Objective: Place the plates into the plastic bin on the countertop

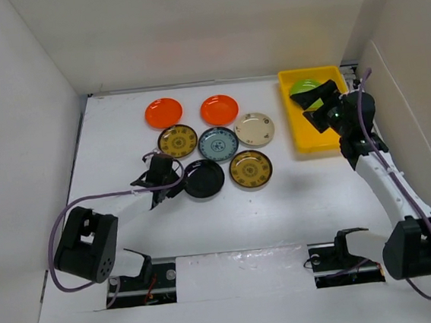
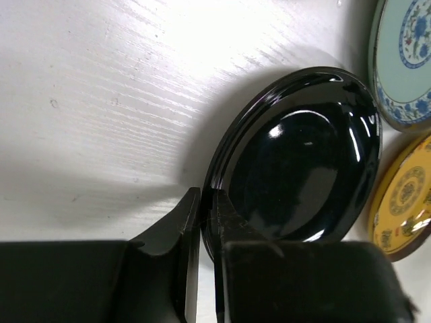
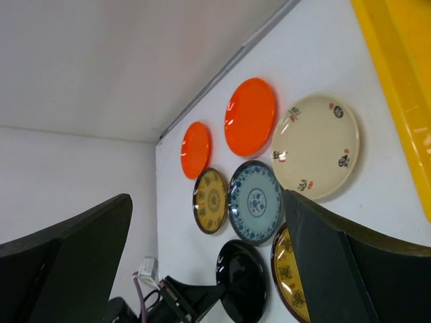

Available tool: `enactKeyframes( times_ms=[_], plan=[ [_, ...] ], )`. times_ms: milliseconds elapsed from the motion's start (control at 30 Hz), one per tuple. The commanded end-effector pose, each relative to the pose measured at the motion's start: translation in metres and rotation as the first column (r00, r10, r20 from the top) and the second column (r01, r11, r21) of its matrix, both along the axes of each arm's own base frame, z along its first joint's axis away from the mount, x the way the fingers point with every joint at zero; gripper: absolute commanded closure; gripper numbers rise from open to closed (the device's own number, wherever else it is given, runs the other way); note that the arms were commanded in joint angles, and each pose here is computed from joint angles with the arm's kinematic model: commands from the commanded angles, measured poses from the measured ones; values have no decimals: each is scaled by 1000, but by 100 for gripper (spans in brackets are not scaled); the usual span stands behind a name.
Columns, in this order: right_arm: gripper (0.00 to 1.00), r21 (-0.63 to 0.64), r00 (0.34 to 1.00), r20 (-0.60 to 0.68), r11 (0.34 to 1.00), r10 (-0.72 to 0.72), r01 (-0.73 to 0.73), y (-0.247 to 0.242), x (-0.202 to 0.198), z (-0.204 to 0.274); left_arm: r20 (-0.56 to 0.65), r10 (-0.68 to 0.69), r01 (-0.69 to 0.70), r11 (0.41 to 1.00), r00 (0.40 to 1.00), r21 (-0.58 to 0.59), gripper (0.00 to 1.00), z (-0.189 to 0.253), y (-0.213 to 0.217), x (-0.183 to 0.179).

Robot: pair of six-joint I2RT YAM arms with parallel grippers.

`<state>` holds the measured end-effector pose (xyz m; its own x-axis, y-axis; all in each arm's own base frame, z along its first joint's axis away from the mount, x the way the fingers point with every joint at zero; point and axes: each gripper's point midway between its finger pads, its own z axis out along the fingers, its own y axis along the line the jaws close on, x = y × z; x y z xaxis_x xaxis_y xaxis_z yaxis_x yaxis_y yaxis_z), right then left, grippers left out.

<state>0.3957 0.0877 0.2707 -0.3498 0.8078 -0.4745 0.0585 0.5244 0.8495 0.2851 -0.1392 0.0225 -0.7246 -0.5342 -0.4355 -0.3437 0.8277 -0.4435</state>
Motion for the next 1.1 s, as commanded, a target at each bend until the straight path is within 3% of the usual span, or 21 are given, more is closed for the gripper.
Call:
enactKeyframes(
  times_ms=[0, 67, 167, 333, 533, 733, 833, 867, 933, 967, 1000, 1033, 1067],
  plan=[
    [0, -11, 985, 160, 998, 68, -67, 11, -24, 51, -26, 45, -44, 999, 999, 18, 100, 3, 8, -8],
    [0, -35, 979, 182, 995, 95, -90, 16, -32, 54, -8, 71, -71, 997, 997, 32, 100, 12, 14, -10],
    [0, -112, 944, 195, 963, 265, -246, 48, -46, 48, 101, 68, -68, 998, 993, -3, 100, 53, 15, -6],
    [2, -195, 742, 171, 760, 649, -620, 144, -74, -3, 358, -82, 137, 982, 930, -130, 100, 147, -14, -4],
    [8, -168, 536, 215, 571, 816, -803, 204, -112, -28, 468, -188, 294, 942, 863, -164, 100, 197, -37, -6],
    [15, -137, 471, 144, 489, 870, -861, 239, -121, -60, 559, -252, 421, 886, 790, -196, 100, 225, -57, -10],
    [45, -126, 464, 158, 483, 872, -866, 247, -123, -60, 558, -265, 439, 876, 787, -202, 100, 226, -61, -9],
    [70, -115, 466, 155, 485, 871, -867, 247, -123, -60, 545, -268, 436, 877, 794, -203, 100, 221, -62, -7],
    [93, -111, 494, 151, 511, 856, -852, 247, -118, -60, 515, -264, 414, 888, 815, -200, 100, 212, -60, -5],
    [100, -122, 534, 160, 553, 830, -824, 242, -109, -56, 499, -247, 382, 905, 831, -189, 85, 208, -56, 1],
    [100, -112, 567, 156, 585, 809, -804, 237, -100, -56, 477, -232, 357, 914, 847, -190, 65, 201, -53, 3],
    [100, -110, 595, 164, 614, 787, -781, 233, -94, -50, 470, -221, 339, 923, 854, -182, 53, 199, -50, 4],
    [100, -112, 619, 163, 638, 768, -762, 228, -87, -51, 469, -187, 300, 937, 863, -178, 50, 198, -45, 9]
  ],
)
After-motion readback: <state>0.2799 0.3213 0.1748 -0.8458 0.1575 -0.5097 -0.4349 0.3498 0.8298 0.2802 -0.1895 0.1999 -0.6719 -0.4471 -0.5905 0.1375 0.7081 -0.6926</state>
